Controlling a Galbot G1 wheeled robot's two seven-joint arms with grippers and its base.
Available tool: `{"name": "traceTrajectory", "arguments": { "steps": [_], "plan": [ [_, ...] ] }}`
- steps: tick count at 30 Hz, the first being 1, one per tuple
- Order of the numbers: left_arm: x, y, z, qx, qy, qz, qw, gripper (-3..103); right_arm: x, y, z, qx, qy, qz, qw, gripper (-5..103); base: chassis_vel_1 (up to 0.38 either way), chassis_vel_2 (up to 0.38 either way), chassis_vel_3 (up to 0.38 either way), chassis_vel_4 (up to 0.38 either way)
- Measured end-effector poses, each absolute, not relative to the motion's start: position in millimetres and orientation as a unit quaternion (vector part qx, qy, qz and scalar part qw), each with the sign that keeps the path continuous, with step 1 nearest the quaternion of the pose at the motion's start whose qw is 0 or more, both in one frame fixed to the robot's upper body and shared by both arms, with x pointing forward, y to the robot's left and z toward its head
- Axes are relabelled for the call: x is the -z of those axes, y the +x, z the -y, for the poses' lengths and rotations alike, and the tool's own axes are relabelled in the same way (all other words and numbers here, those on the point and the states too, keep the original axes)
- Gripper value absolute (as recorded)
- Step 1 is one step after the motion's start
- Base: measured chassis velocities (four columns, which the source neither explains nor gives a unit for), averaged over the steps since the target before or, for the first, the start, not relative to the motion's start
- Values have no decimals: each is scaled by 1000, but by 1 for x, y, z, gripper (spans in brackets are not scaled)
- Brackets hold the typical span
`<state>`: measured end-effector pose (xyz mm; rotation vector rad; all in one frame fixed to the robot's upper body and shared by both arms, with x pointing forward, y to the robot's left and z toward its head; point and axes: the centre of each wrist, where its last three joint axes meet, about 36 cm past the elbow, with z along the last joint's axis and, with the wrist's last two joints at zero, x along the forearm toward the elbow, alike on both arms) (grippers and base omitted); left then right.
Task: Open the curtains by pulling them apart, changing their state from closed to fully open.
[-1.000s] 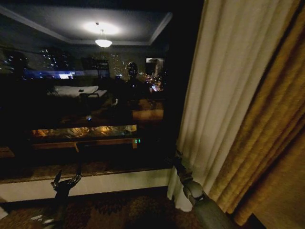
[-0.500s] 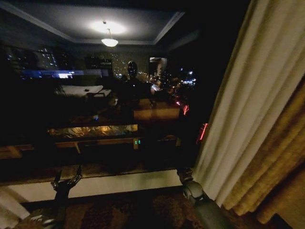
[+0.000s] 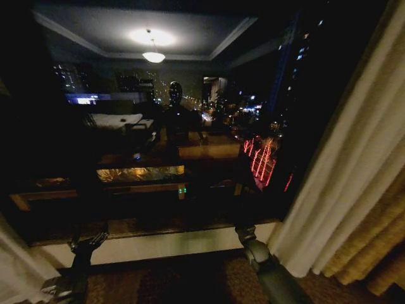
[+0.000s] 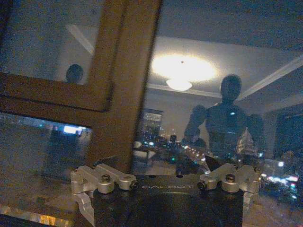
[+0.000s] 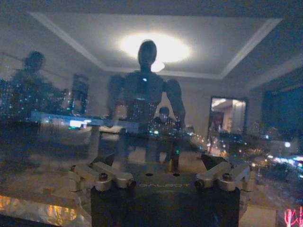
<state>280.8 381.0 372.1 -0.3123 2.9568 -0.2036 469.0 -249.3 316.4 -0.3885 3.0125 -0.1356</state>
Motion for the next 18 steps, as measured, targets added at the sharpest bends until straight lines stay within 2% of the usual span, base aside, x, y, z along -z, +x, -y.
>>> {"name": "traceTrajectory", "arguments": {
  "steps": [18],
  "plan": [
    [-372,281,-381,68,-104,-989,81,100,-316,469,249,45,-128,-990,51,100,353,350,-359,-350]
  ]
}}
